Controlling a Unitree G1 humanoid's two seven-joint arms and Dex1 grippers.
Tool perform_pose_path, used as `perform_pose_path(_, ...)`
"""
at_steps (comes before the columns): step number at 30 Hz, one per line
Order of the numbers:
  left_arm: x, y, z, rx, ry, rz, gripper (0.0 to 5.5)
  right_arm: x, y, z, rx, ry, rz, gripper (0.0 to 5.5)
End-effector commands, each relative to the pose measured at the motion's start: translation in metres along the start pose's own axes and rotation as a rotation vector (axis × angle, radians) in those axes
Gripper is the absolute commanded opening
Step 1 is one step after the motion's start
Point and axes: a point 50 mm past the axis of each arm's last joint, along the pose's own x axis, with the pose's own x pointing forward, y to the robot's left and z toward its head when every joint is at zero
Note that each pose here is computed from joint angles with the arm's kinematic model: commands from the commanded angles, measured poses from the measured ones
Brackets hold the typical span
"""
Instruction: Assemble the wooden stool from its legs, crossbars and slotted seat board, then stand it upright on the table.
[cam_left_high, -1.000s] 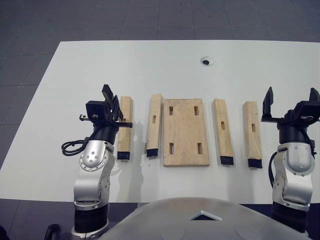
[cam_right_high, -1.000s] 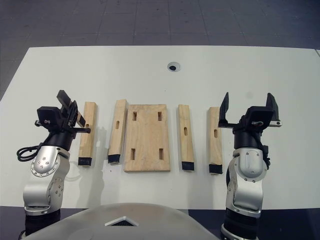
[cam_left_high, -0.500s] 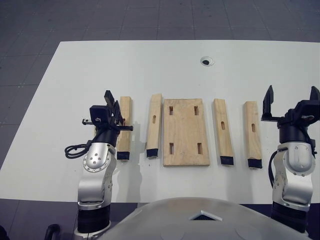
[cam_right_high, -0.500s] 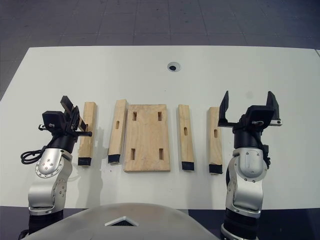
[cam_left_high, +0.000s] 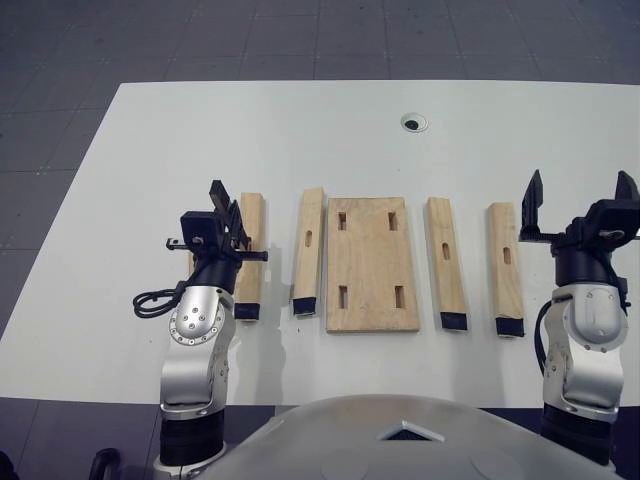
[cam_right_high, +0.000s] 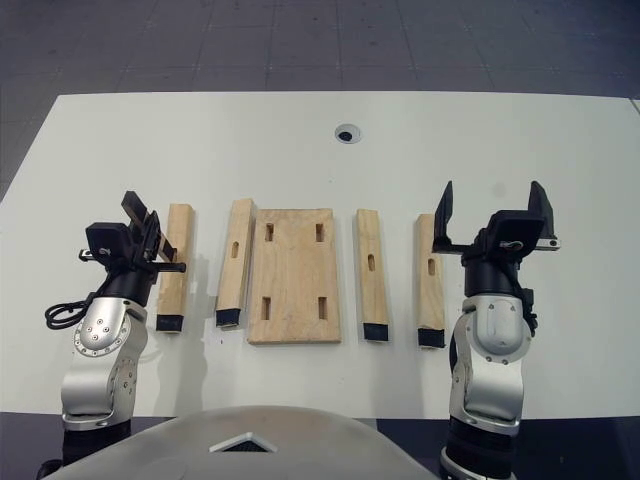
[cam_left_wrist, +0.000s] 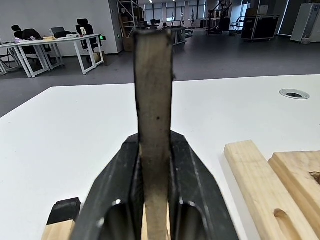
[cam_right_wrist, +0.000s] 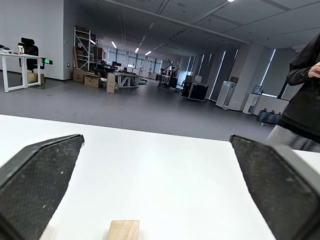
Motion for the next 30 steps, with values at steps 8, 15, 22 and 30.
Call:
perform_pose_path(8, -0.001, -0.002, -0.004, -0.005, 0.029, -0.014, 0.42, 0.001, 0.001, 0.001, 0.006, -0.006, -0.001, 5.4)
perform_pose_path(15, 0.0, 0.002, -0.011, 0.01, 0.046, 0.001, 0.42, 0.001, 0.001, 0.002, 0.006, -0.011, -0.003, 5.4)
perform_pose_path(22, -0.005, -0.002, -0.02, 0.025, 0.08, 0.0, 0.42, 0.002, 0.002, 0.004, 0.008, -0.02, -0.004, 5.4)
perform_pose_path(30, -0.019, -0.002, -0.058, 0.001, 0.285, 0.022, 0.42, 0.0, 0.003, 0.012, 0.016, -0.044, -0.009, 5.4)
